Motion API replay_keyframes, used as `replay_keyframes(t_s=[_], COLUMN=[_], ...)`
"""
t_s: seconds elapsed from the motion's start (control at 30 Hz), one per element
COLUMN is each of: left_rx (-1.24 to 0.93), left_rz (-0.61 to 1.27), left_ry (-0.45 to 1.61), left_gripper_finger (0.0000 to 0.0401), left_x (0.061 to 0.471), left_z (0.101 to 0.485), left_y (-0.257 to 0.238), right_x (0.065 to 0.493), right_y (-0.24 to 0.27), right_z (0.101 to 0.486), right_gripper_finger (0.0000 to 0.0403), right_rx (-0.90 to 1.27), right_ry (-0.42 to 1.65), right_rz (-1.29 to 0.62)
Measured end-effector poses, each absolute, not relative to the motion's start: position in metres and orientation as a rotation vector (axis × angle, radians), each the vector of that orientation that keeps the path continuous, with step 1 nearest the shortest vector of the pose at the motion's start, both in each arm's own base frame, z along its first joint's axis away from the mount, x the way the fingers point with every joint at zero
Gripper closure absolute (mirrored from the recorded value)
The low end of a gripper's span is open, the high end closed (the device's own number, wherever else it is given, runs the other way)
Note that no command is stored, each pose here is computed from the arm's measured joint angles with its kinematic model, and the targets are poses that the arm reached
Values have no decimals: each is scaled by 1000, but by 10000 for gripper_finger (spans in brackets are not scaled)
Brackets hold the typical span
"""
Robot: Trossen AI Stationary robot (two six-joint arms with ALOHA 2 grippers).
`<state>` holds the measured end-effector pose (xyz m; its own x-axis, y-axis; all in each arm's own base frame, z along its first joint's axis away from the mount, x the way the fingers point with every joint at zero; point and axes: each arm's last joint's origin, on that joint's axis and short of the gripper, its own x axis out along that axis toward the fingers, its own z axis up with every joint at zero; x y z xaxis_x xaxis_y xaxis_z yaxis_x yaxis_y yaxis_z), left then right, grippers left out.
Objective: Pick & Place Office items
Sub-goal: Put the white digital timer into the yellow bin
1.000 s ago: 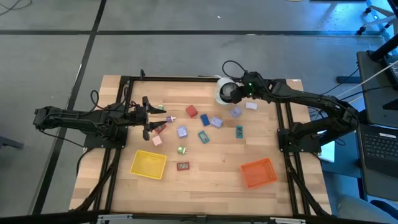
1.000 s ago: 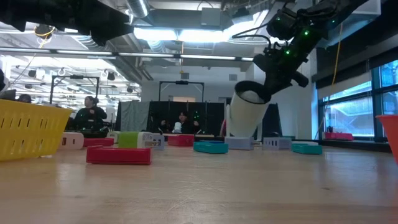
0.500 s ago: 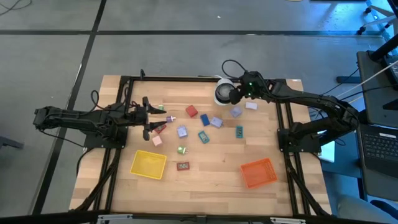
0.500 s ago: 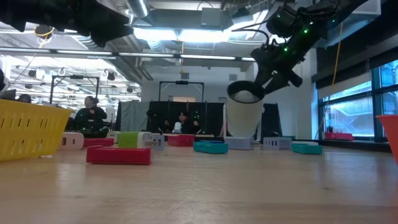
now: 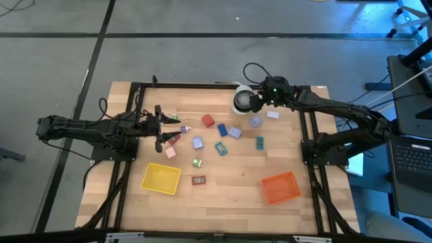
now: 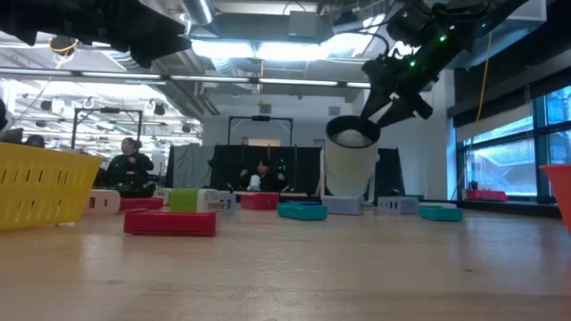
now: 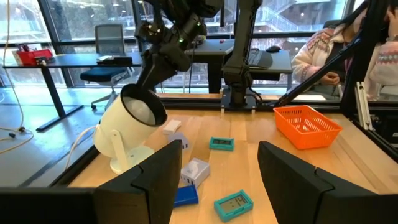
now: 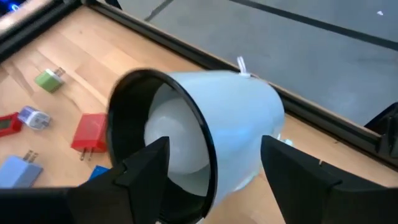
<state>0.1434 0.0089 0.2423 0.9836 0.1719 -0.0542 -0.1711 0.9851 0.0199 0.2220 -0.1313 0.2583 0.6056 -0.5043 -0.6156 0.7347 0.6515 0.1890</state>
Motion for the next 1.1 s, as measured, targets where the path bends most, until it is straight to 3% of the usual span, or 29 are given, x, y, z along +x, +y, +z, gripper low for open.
replay_keyframes(t_s=[0.23,0.53,0.87,1.1], left_rx=[15,15,15,14], left_rz=[171,171,171,171], left_ry=[31,29,28,29], left_gripper_finger=[193,193,193,193], left_x=[143,143,143,143], left_z=[252,254,255,254], left_y=[9,9,9,9], right_x=[195,165,182,194], right_y=[-112,-89,-94,-108], right_z=[280,274,247,214], right_gripper_finger=[149,149,149,149], right_rx=[452,438,201,198], right_ry=[559,799,1094,1314], right_rz=[-739,-797,-666,-637])
